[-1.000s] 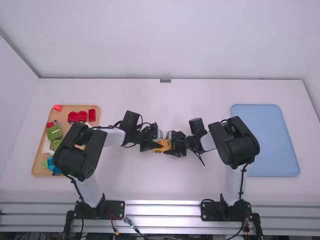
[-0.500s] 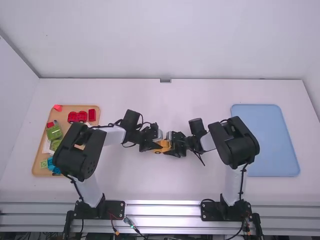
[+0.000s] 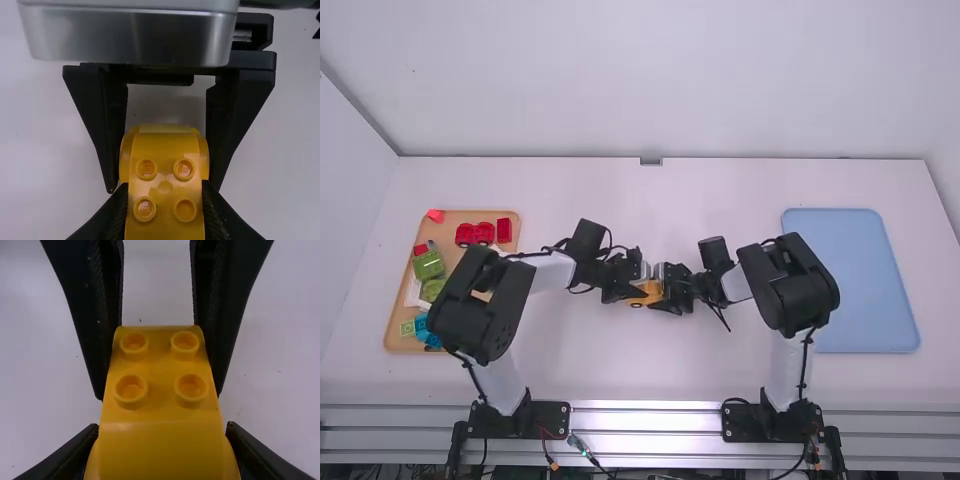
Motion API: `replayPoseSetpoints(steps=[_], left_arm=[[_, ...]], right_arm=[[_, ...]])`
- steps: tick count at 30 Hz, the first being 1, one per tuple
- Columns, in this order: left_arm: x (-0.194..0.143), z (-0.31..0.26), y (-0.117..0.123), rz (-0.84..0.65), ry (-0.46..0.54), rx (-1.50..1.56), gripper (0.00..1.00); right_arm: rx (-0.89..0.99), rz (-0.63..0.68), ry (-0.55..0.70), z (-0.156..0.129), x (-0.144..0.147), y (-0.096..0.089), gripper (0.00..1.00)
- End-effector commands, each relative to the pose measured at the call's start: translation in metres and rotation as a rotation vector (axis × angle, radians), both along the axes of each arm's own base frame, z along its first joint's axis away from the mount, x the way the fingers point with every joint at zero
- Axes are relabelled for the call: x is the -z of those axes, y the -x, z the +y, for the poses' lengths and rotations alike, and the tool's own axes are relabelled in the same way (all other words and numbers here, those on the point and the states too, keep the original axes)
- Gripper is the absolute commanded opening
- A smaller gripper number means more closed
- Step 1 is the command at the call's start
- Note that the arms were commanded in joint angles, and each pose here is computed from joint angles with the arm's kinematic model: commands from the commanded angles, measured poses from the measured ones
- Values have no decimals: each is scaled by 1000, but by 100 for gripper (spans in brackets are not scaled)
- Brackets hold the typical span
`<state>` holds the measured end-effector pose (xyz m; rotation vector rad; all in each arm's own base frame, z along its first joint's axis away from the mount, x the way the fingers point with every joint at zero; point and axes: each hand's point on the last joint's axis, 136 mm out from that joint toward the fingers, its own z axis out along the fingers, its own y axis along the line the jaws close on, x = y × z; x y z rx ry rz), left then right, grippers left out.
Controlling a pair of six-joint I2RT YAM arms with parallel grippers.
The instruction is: Assemble lego blocks to make yellow taxi
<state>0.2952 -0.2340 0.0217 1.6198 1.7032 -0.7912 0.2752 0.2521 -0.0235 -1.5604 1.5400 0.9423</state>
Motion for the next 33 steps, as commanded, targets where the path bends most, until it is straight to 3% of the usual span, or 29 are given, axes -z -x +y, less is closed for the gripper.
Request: replayPoseSetpoints(steps=[1,4,14,23,33], left_arm=[[21,2,17,66,-75,-7,2],[27,8,15,72,-122,-40,2],[31,12,22,94,-144,-24,2],[47,13,26,29,-238,-18,2],[45,12,20,44,-233,-61,2]], right_arm=[[3,4,4,0,4,-1,41],[3,3,4,0,4,-1,41],[3,2,4,0,4,-1,42],[4,2,5,0,4,-2,42],[3,4,5,0,4,-1,43]])
